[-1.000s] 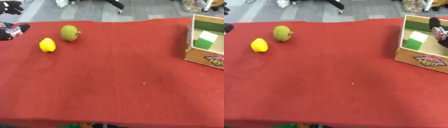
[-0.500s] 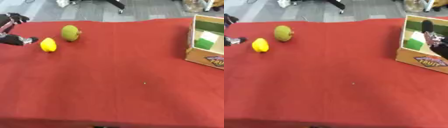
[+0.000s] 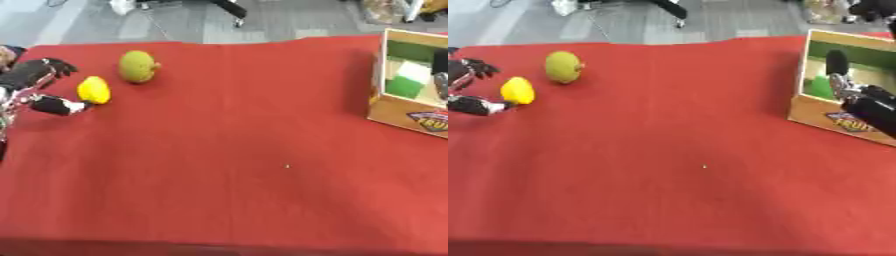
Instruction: Pick up the objects with one hand, pass them to the other hand, and then place them into the box on the other side of the table.
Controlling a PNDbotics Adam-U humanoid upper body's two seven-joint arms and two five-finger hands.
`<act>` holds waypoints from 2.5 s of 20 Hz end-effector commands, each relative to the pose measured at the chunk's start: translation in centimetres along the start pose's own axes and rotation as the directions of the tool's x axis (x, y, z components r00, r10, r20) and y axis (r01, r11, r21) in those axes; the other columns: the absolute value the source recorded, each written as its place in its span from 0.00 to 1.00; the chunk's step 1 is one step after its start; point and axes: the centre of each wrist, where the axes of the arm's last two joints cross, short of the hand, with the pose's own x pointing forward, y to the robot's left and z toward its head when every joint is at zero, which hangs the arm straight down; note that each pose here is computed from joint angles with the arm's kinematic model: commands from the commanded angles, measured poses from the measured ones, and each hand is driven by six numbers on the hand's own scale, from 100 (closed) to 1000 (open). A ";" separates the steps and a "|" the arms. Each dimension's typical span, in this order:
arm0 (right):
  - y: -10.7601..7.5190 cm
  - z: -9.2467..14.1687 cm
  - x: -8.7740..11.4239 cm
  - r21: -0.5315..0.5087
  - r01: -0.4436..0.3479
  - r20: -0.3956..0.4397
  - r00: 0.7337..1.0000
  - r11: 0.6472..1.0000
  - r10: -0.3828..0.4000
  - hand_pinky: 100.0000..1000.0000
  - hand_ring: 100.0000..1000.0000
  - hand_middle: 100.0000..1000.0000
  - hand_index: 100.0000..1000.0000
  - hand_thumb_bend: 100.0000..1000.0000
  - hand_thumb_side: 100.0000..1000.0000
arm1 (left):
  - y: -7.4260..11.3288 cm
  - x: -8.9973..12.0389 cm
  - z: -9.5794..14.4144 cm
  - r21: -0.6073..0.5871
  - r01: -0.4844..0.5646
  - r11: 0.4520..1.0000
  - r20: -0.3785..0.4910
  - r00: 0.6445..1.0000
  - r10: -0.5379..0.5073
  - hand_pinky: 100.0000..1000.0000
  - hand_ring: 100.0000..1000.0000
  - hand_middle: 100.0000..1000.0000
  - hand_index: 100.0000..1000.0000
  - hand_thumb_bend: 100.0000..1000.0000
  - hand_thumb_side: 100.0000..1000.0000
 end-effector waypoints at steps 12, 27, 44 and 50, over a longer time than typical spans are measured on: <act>0.9 -1.8 2.1 -0.007 0.118 0.114 0.987 0.993 -0.116 0.84 0.81 0.61 0.93 0.00 0.00 | -0.6 -0.3 -0.2 0.004 0.036 0.999 -0.091 0.995 -0.036 0.73 0.64 0.63 0.82 0.30 0.27; 1.1 -3.3 3.2 0.060 0.160 0.257 0.951 0.985 -0.170 0.85 0.78 0.63 0.91 0.00 0.00 | 4.6 1.6 -1.7 0.258 -0.222 0.940 0.209 0.963 0.169 0.64 0.40 0.31 0.48 0.00 0.19; 4.7 -8.5 6.7 0.341 0.060 0.668 0.686 0.938 -0.287 0.88 0.83 0.80 0.91 0.05 0.20 | 7.4 24.1 -2.9 -0.798 -0.383 0.466 0.449 0.139 0.883 0.72 0.43 0.31 0.48 0.00 0.85; 5.3 -8.6 6.5 0.379 0.024 0.666 0.687 0.925 -0.291 0.89 0.84 0.84 0.92 0.08 0.22 | 9.1 28.4 -1.9 -0.905 -0.234 0.357 0.360 0.030 0.933 0.73 0.43 0.31 0.48 0.00 0.85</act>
